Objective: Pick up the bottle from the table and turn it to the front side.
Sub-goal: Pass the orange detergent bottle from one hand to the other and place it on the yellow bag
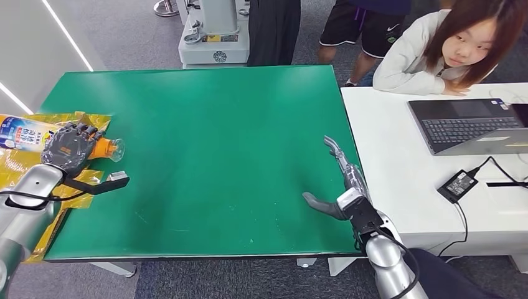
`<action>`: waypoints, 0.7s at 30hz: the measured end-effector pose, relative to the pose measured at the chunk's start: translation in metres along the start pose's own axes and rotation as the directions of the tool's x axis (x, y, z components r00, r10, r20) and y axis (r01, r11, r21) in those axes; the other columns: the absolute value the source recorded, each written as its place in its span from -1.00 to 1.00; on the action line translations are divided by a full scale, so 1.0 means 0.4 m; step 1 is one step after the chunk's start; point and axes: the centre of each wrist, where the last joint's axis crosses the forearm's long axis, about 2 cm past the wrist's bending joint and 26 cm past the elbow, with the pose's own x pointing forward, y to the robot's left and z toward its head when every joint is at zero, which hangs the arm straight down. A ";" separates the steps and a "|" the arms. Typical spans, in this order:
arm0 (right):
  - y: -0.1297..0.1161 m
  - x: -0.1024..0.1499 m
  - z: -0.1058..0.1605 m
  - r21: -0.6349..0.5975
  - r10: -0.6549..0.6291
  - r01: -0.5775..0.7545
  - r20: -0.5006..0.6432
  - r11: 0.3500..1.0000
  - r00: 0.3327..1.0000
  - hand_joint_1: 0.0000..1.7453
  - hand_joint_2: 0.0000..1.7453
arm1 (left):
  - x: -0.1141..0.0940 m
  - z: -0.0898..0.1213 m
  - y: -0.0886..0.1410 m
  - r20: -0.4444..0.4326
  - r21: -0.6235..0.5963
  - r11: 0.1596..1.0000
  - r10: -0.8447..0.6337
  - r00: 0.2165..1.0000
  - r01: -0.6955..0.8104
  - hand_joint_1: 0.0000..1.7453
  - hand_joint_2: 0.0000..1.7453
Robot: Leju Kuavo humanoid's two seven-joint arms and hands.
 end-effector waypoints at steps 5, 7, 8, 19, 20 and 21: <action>0.002 0.004 0.003 -0.001 0.000 0.000 0.003 1.000 1.000 -1.00 1.00 | -0.004 0.006 -0.009 -0.013 -0.014 1.000 0.009 1.000 -0.010 1.00 1.00; 0.002 0.005 0.003 -0.001 0.001 -0.001 0.005 1.000 1.000 -1.00 1.00 | -0.005 0.008 -0.012 -0.015 -0.020 1.000 0.012 1.000 -0.013 1.00 1.00; 0.002 0.007 0.003 0.000 0.002 -0.002 0.006 1.000 1.000 -1.00 1.00 | -0.005 0.010 -0.013 -0.014 -0.023 1.000 0.014 1.000 -0.014 1.00 1.00; -0.002 0.016 0.004 0.012 0.007 -0.007 0.008 1.000 1.000 -1.00 1.00 | -0.002 0.022 -0.033 -0.033 -0.065 0.996 0.052 0.998 -0.054 1.00 1.00; -0.003 0.017 0.003 0.015 0.006 -0.006 0.008 1.000 1.000 -1.00 1.00 | -0.002 0.023 -0.035 -0.037 -0.069 0.996 0.055 0.998 -0.057 1.00 1.00; -0.003 0.017 0.003 0.017 0.005 -0.005 0.008 1.000 1.000 -1.00 1.00 | -0.001 0.025 -0.037 -0.040 -0.073 0.995 0.057 0.998 -0.060 1.00 1.00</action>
